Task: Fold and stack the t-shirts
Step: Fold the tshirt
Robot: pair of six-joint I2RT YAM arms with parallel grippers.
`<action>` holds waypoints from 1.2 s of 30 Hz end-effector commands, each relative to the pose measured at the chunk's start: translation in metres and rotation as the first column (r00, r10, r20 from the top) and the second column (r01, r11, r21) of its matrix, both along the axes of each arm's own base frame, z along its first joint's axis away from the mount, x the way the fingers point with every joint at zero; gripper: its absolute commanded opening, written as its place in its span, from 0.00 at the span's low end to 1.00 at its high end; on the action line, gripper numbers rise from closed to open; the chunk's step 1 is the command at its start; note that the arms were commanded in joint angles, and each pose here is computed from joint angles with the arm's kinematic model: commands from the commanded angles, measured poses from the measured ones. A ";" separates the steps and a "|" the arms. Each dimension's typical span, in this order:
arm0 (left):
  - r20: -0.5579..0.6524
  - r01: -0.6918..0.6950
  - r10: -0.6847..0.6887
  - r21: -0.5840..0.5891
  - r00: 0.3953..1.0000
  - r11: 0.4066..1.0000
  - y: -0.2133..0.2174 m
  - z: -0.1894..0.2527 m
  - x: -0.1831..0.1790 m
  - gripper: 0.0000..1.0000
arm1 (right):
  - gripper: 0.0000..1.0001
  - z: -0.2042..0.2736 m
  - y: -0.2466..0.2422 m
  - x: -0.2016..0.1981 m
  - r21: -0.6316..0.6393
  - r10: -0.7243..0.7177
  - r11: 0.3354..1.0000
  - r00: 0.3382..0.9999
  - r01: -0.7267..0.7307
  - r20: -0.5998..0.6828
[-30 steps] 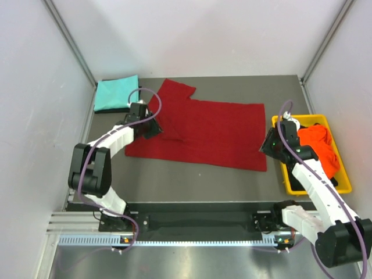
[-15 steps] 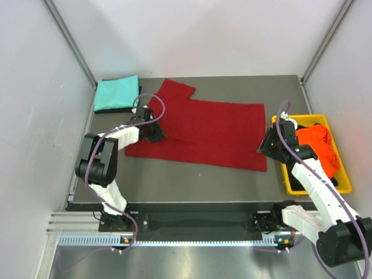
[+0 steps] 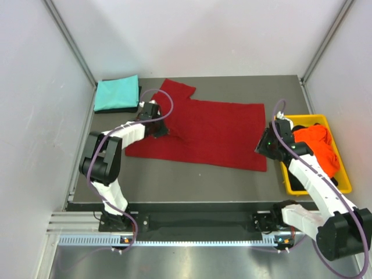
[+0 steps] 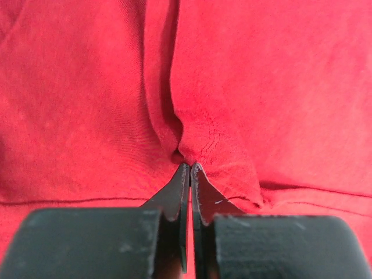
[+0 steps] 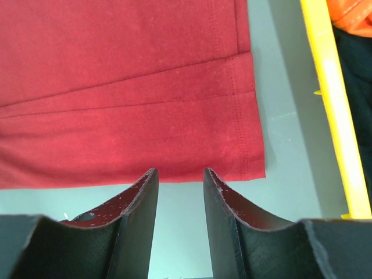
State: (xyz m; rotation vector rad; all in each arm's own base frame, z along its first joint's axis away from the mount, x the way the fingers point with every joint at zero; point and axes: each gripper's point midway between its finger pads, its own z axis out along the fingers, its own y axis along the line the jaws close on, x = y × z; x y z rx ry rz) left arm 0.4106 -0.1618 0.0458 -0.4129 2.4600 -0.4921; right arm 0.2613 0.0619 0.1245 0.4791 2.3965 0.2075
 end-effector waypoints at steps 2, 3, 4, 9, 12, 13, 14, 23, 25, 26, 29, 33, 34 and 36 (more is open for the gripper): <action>0.104 0.021 -0.023 0.018 0.994 1.000 -0.009 0.027 0.030 0.00 | 0.38 0.011 0.010 0.012 0.023 0.018 1.000 0.999 -0.019 0.048; 0.119 0.030 -0.032 0.017 0.992 0.999 -0.012 0.031 0.035 0.00 | 0.38 0.011 0.010 0.012 0.022 0.016 1.000 0.999 -0.017 0.045; 0.128 0.042 -0.044 0.018 0.991 0.999 -0.013 0.029 0.040 0.00 | 0.38 0.012 0.011 0.013 0.026 0.017 1.000 0.999 -0.018 0.049; 0.192 0.121 -0.110 -0.045 0.975 0.992 -0.038 0.046 0.065 0.00 | 0.38 0.013 0.012 0.016 0.027 0.019 0.999 0.999 -0.021 0.047; 0.220 0.157 -0.137 -0.073 0.966 0.985 -0.048 0.050 0.075 0.00 | 0.38 0.015 0.013 0.017 0.031 0.024 0.999 0.999 -0.025 0.048; 0.214 0.167 -0.147 -0.080 0.966 0.983 -0.051 0.046 0.077 0.00 | 0.38 0.017 0.014 0.017 0.034 0.026 0.999 0.998 -0.027 0.049; 0.234 0.180 -0.155 -0.090 0.960 0.979 -0.055 0.051 0.082 0.00 | 0.38 0.017 0.014 0.018 0.033 0.024 0.999 0.999 -0.026 0.048; 0.243 0.334 -0.295 -0.137 0.924 0.933 -0.085 0.051 0.086 0.03 | 0.38 0.021 0.015 0.017 0.037 0.032 0.999 0.998 -0.034 0.053; 0.237 0.363 -0.326 -0.135 0.915 0.922 -0.088 0.048 0.082 0.09 | 0.38 0.021 0.016 0.018 0.039 0.035 0.999 0.998 -0.037 0.049; 0.239 0.374 -0.336 -0.133 0.911 0.918 -0.089 0.050 0.083 0.12 | 0.38 0.021 0.017 0.018 0.041 0.037 0.998 0.998 -0.039 0.045; 0.185 0.382 -0.362 -0.086 0.913 0.920 -0.082 0.044 0.078 0.27 | 0.38 0.023 0.022 0.019 0.047 0.052 0.997 0.998 -0.054 0.044; 0.139 0.357 -0.358 0.036 0.923 0.934 -0.060 0.051 0.074 0.34 | 0.39 0.025 0.036 0.026 0.052 0.095 0.994 0.994 -0.098 0.051; 0.148 0.332 -0.338 0.067 0.929 0.941 -0.053 0.063 0.074 0.36 | 0.39 0.025 0.043 0.027 0.055 0.112 0.992 0.993 -0.114 0.049; 0.132 0.314 -0.325 0.096 0.936 0.944 -0.044 0.076 0.064 0.38 | 0.39 0.018 0.053 0.032 0.064 0.129 0.989 0.991 -0.130 0.026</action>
